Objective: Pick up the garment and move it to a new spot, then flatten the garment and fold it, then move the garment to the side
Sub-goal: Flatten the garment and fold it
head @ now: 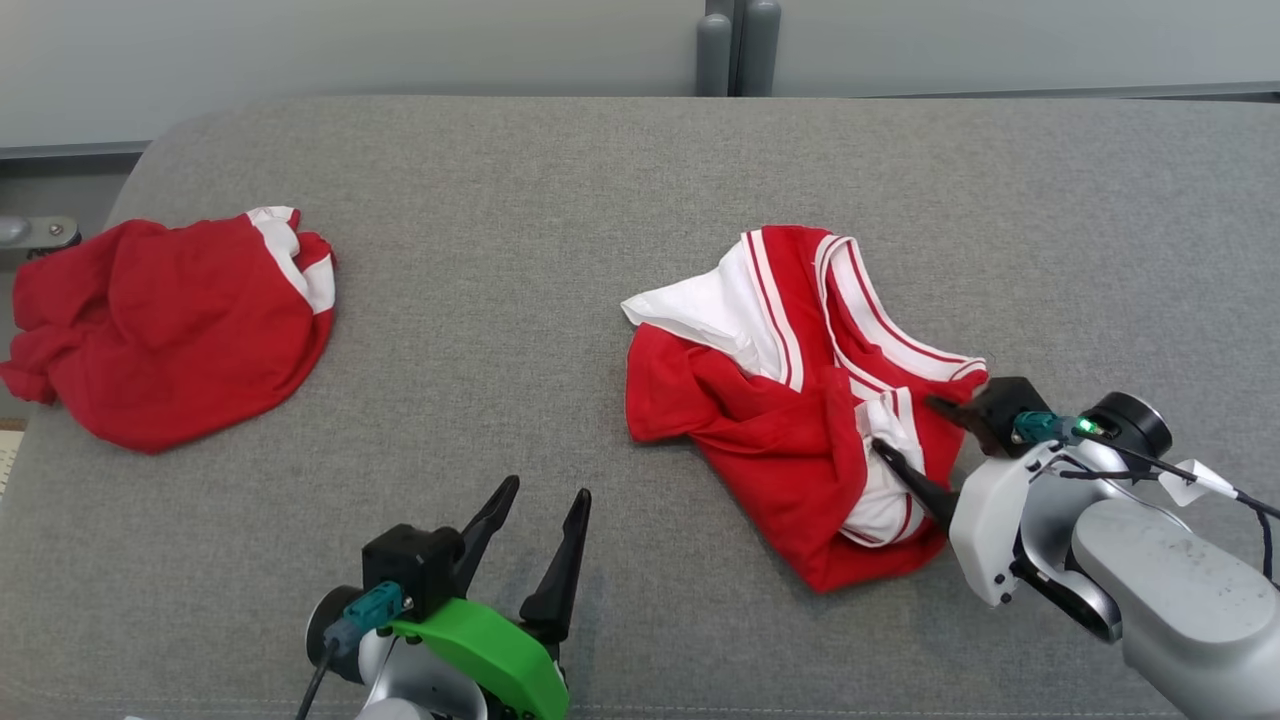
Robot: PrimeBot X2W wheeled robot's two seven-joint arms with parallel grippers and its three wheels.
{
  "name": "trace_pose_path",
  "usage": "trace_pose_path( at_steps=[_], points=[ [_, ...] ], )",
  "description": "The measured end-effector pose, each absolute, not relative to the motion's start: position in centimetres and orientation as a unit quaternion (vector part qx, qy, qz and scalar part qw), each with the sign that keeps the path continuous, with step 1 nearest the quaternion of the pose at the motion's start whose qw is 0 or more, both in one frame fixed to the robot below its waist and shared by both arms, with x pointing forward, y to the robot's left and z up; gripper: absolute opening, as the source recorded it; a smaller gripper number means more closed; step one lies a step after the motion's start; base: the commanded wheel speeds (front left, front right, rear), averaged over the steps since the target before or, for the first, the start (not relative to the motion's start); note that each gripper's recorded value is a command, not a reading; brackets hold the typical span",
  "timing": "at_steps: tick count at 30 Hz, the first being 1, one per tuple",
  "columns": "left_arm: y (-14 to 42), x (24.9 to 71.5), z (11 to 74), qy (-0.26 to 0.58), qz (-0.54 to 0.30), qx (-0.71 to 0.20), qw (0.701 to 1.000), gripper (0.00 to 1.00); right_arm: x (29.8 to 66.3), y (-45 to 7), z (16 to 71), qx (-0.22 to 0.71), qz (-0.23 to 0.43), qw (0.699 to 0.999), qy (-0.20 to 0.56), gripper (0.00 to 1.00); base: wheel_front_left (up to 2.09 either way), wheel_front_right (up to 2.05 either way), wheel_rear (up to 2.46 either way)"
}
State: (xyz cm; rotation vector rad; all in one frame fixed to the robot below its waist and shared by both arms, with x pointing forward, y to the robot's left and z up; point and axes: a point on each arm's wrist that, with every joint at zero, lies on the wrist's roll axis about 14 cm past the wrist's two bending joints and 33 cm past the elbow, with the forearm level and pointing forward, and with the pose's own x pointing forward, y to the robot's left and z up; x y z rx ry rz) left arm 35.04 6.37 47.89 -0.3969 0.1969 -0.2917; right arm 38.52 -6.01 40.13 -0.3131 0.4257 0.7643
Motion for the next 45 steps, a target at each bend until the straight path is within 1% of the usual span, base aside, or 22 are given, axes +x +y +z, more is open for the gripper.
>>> trace_pose_path(
  at_steps=[10, 15, 20, 23, 24, 25, 26, 28, 30, 31, 32, 39, 42, 45],
  points=[
    [6.6, 34.8, 47.4, 0.105, -0.140, -0.192, 0.966, 1.00, 40.3, -7.3, 42.1, -0.141, 0.342, 0.912, 0.178, 1.00, 0.00, 0.00, 0.00],
    [6.9, 34.7, 47.4, 0.104, -0.136, -0.191, 0.967, 1.00, 40.0, -6.8, 42.1, -0.134, 0.351, 0.909, 0.182, 1.00, 0.00, 0.00, 0.00],
    [7.1, 34.6, 47.3, 0.104, -0.132, -0.190, 0.967, 1.00, 38.1, -4.7, 41.1, -0.120, 0.382, 0.895, 0.200, 1.00, 0.00, 0.00, 0.00],
    [7.2, 34.6, 47.3, 0.105, -0.131, -0.190, 0.967, 1.00, 37.4, -4.6, 40.6, -0.118, 0.386, 0.891, 0.209, 0.73, 0.00, 0.00, 0.00],
    [7.2, 34.6, 47.3, 0.104, -0.130, -0.190, 0.968, 1.00, 37.2, -4.6, 40.3, -0.119, 0.388, 0.889, 0.213, 0.55, 0.00, 0.00, 0.00],
    [7.3, 34.5, 47.3, 0.104, -0.129, -0.190, 0.968, 1.00, 37.1, -4.5, 40.3, -0.118, 0.388, 0.888, 0.215, 0.47, 0.00, 0.00, 0.00],
    [7.3, 34.5, 47.3, 0.104, -0.128, -0.190, 0.968, 1.00, 37.1, -4.4, 40.3, -0.117, 0.389, 0.888, 0.215, 0.47, 0.00, 0.00, 0.00],
    [7.4, 34.5, 47.3, 0.104, -0.128, -0.190, 0.968, 1.00, 37.1, -4.4, 40.2, -0.117, 0.389, 0.887, 0.218, 0.32, 0.00, 0.00, 0.00],
    [7.4, 34.5, 47.3, 0.104, -0.127, -0.189, 0.968, 1.00, 37.0, -4.4, 40.1, -0.116, 0.389, 0.887, 0.221, 0.20, 0.00, 0.00, 0.00],
    [7.5, 34.6, 47.3, 0.104, -0.126, -0.189, 0.968, 1.00, 36.8, -4.4, 40.0, -0.114, 0.390, 0.886, 0.226, 0.02, 0.00, 0.00, 0.00],
    [7.5, 34.6, 47.3, 0.104, -0.126, -0.189, 0.968, 1.00, 36.7, -4.4, 39.9, -0.109, 0.389, 0.886, 0.228, 0.00, 0.00, 0.00, 0.00],
    [7.5, 34.9, 47.3, 0.103, -0.128, -0.188, 0.968, 1.00, 36.4, -4.5, 40.0, -0.088, 0.381, 0.889, 0.238, 0.00, 0.00, 0.00, 0.00],
    [7.3, 35.1, 47.3, 0.102, -0.132, -0.187, 0.968, 1.00, 37.3, -5.2, 41.1, -0.078, 0.363, 0.901, 0.224, 0.00, 0.00, 0.00, 0.00],
    [6.9, 35.2, 47.4, 0.102, -0.140, -0.186, 0.967, 1.00, 38.7, -6.7, 42.7, -0.066, 0.335, 0.919, 0.197, 0.00, 0.00, 0.00, 0.00]
  ],
)
